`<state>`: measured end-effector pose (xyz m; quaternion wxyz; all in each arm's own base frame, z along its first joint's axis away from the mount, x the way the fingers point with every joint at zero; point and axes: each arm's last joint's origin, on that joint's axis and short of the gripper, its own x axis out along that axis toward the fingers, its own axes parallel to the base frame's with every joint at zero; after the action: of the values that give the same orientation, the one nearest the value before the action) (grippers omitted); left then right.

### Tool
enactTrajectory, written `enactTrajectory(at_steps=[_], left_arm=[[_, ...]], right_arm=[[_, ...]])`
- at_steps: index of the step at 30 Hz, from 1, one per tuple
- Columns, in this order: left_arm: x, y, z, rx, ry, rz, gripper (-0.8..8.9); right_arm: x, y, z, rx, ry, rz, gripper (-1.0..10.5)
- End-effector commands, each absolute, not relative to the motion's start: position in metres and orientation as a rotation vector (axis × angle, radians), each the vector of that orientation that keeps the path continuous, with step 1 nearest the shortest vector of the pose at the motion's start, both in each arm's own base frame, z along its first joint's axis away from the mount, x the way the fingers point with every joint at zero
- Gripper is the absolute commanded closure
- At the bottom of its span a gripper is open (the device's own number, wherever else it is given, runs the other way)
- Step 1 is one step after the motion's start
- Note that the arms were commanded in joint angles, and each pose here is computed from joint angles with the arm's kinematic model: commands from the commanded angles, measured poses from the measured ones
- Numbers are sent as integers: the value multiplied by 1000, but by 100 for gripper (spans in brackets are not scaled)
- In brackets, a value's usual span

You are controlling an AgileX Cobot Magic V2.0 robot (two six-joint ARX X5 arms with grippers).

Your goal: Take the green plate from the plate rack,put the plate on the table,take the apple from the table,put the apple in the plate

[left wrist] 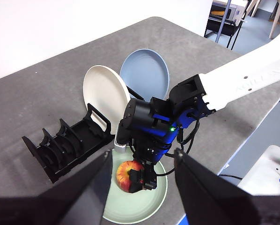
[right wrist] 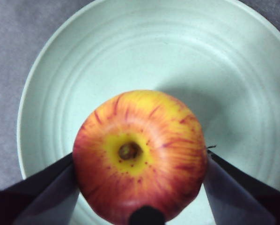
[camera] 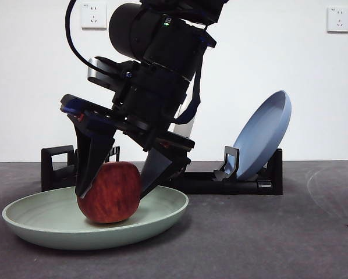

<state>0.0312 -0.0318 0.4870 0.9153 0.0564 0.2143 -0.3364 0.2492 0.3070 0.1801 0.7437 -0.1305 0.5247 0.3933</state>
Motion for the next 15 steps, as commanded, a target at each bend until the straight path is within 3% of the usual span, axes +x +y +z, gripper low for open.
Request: enactTrajectory(at_steps=[1,3,15], left_arm=[[31,-32,487,127,436,-694,594],[31,-32,487,127,436,-694,594],[32,-32,487,128,439,-694,594]], right_arm=[[248,307,163,-312,1203,847,512],[248,307,163,-311,1203,846,403],[250,310,181,-323,1232,843,407]])
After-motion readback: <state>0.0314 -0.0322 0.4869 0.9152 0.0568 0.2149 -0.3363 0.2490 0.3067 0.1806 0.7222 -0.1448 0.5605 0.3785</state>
